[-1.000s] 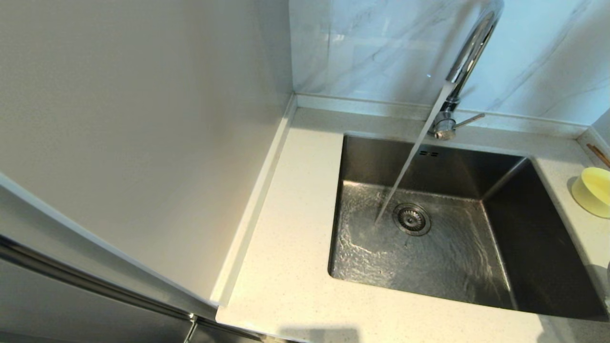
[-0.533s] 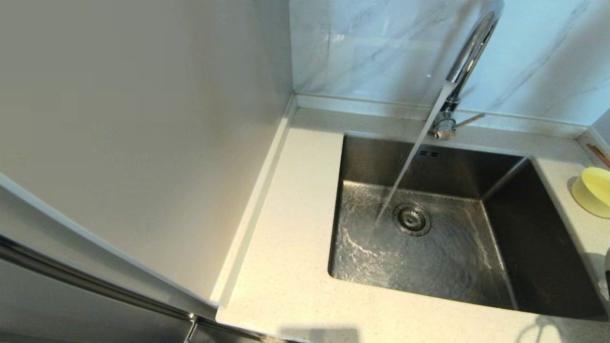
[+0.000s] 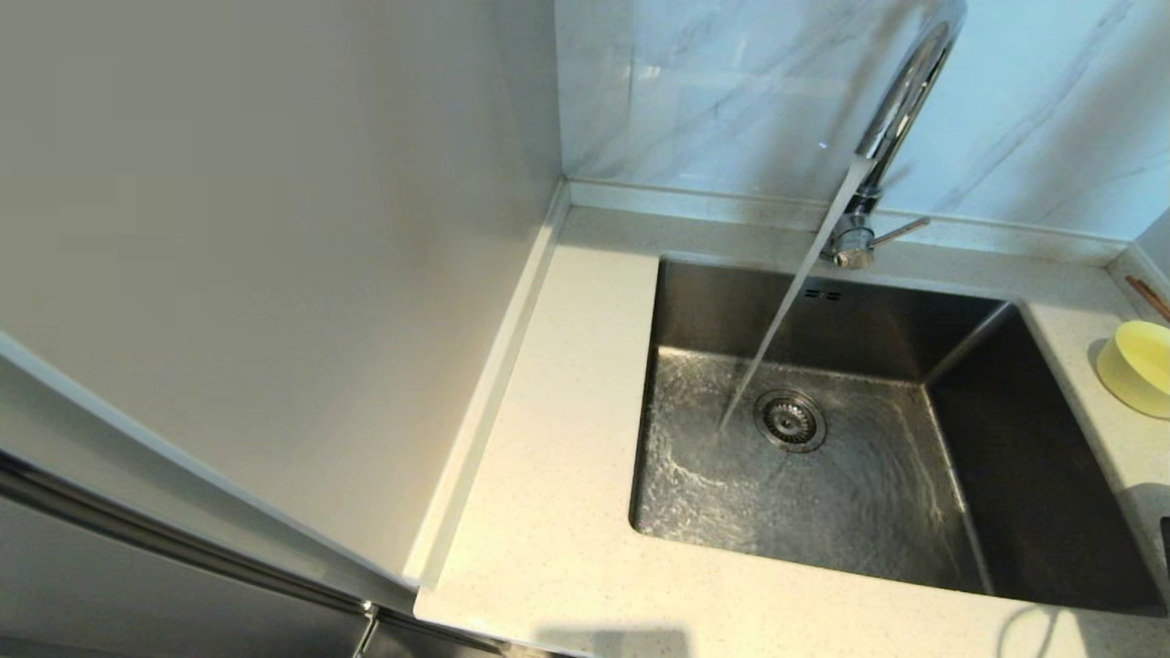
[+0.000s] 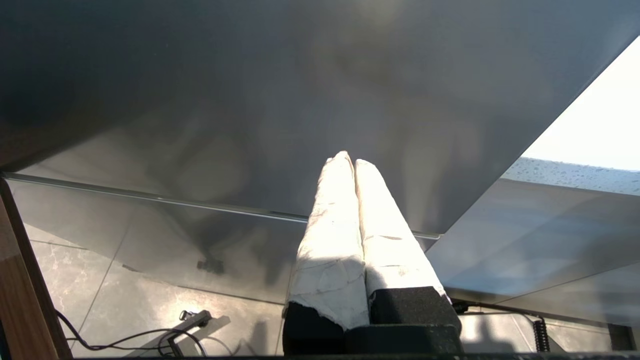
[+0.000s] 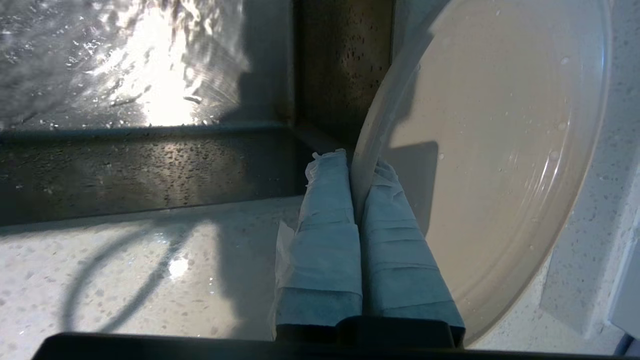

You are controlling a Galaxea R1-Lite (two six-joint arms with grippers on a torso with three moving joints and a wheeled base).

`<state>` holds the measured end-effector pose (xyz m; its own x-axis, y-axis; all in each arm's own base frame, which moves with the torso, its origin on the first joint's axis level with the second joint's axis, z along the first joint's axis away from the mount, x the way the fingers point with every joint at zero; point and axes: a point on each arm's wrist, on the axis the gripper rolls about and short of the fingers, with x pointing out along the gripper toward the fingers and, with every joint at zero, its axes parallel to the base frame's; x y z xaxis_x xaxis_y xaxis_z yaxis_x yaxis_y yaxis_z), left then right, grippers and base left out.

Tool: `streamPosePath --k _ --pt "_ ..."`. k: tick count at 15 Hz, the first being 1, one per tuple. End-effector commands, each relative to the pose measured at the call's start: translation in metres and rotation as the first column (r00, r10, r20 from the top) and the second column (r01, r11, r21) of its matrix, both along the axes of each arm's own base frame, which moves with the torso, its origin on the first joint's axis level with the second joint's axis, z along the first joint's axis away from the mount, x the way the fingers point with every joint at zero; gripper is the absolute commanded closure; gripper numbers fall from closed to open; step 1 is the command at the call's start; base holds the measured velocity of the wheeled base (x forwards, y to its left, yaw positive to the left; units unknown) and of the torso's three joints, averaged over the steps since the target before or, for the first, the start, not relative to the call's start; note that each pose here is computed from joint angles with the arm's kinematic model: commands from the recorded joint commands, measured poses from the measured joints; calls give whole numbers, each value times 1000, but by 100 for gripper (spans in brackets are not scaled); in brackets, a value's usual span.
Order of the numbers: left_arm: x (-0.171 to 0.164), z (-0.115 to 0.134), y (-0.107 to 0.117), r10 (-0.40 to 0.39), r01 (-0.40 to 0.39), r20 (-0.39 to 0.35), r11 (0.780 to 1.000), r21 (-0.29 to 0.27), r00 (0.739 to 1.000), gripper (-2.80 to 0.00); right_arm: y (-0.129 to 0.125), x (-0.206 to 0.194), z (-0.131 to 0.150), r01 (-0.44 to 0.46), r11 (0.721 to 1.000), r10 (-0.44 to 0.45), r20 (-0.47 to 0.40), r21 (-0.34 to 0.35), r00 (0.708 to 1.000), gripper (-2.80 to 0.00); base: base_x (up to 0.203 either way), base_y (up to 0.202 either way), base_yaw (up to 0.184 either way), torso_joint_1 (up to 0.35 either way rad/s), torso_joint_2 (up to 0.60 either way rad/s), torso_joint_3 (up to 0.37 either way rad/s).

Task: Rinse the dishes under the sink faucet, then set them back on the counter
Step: Place the plate on the table

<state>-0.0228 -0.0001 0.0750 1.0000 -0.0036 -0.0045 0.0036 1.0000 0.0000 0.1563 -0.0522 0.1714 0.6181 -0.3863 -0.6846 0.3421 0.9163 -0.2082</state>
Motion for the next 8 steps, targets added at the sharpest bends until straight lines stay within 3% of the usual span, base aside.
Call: streamPosePath --k 1,8 --pt "0 0 0 -1 1 0 1000 0 1000 0 -3 1 -6 13 1000 -13 -26 5 1000 0 0 0 0 0 0 0" --pt "0 0 0 1 -1 0 1000 0 1000 0 -9 3 -10 29 1000 -29 -48 -13 998 0 0 0 0 0 0 0"
